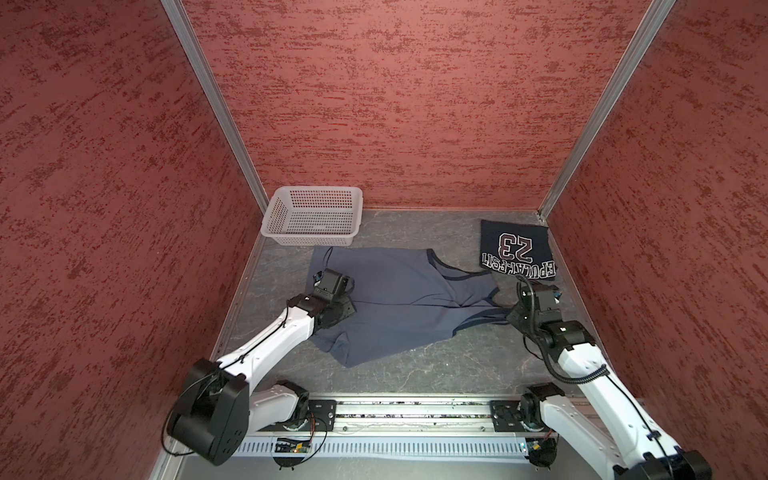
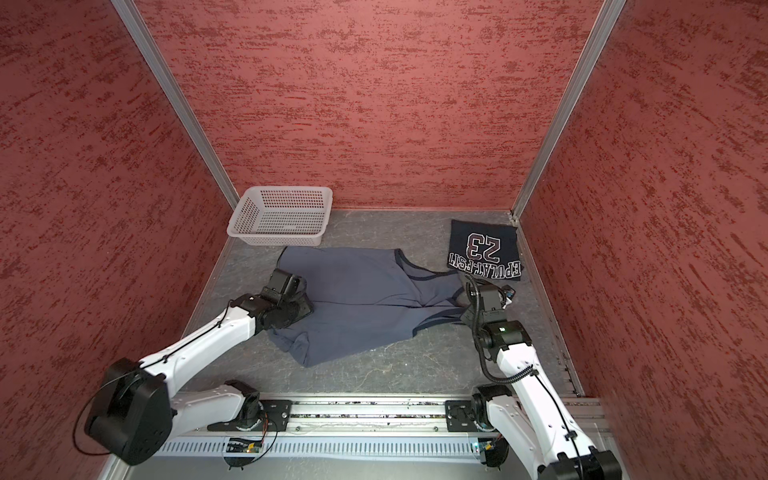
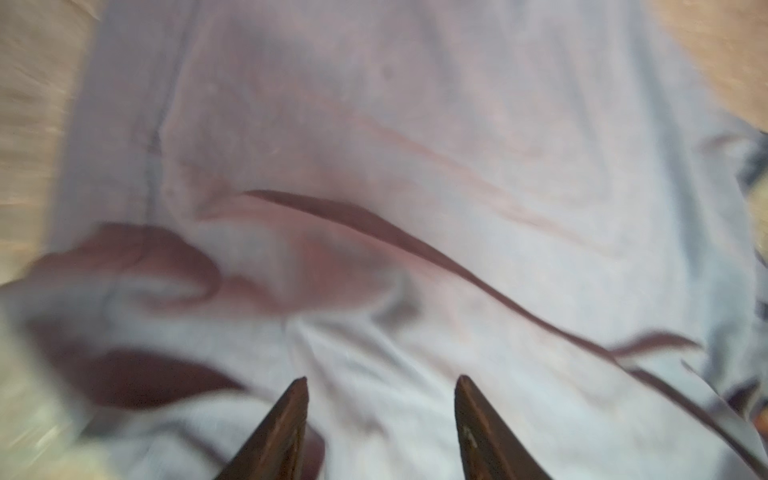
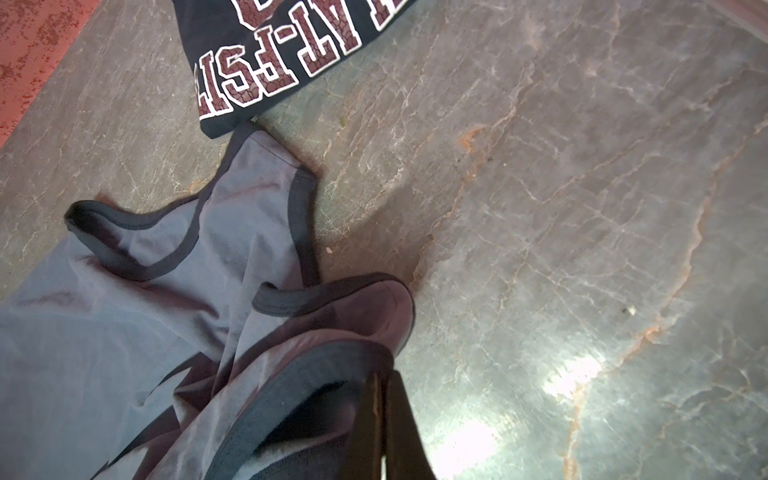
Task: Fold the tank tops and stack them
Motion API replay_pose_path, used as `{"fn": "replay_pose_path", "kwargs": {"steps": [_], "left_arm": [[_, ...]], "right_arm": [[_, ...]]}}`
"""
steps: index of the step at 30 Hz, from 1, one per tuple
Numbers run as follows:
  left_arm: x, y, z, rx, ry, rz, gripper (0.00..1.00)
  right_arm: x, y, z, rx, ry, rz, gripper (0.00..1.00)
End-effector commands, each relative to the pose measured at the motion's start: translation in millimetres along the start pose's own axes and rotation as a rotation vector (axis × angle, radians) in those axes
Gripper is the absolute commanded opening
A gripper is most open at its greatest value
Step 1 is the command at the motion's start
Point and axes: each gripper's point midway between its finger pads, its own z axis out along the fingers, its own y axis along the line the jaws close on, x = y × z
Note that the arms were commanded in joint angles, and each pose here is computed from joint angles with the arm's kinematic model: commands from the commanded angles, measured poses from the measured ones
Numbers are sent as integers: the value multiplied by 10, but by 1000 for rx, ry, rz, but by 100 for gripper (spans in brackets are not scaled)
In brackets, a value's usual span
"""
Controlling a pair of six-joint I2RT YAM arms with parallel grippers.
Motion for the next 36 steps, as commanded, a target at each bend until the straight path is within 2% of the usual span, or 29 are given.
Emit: {"fn": "replay_pose_path", "kwargs": {"steps": [1, 5, 6, 8, 15, 18, 22, 24, 26, 27, 31, 36], "left_arm": [[352, 557, -202, -250, 90, 13, 58], [636, 677, -189, -310, 188, 24, 57], [668, 668, -154, -299, 199, 26, 57], [727, 490, -21, -194, 227, 60, 56], [794, 358, 260, -179, 263, 103, 51], [803, 374, 310, -195, 266, 104, 46], [760, 374, 270, -190, 243, 101, 29], [675, 348, 184, -178, 204, 106, 22], [514, 290, 36, -144, 133, 112, 5], [422, 251, -50, -122, 95, 111, 0], [-84, 184, -588, -14, -107, 64, 0], [-816, 284, -1574, 130, -432, -76, 0]], "right_arm": [[-220, 163, -54, -46, -70, 7, 0], [-224, 166, -20, -39, -71, -6, 0], [-230, 159, -25, -38, -76, -5, 0], [-253, 152, -47, -40, -91, -5, 0], [-270, 151, -103, -51, -104, -9, 0], [-262, 136, -110, -49, -103, -6, 0], [-312, 144, -179, -54, -122, 1, 0], [-353, 156, -227, -57, -133, 5, 0], [-415, 171, -299, -58, -154, 4, 0], [-448, 173, -341, -58, -165, 5, 0], [-663, 229, -624, -78, -238, 3, 0], [-1041, 271, -1138, -80, -374, -9, 0]]}}
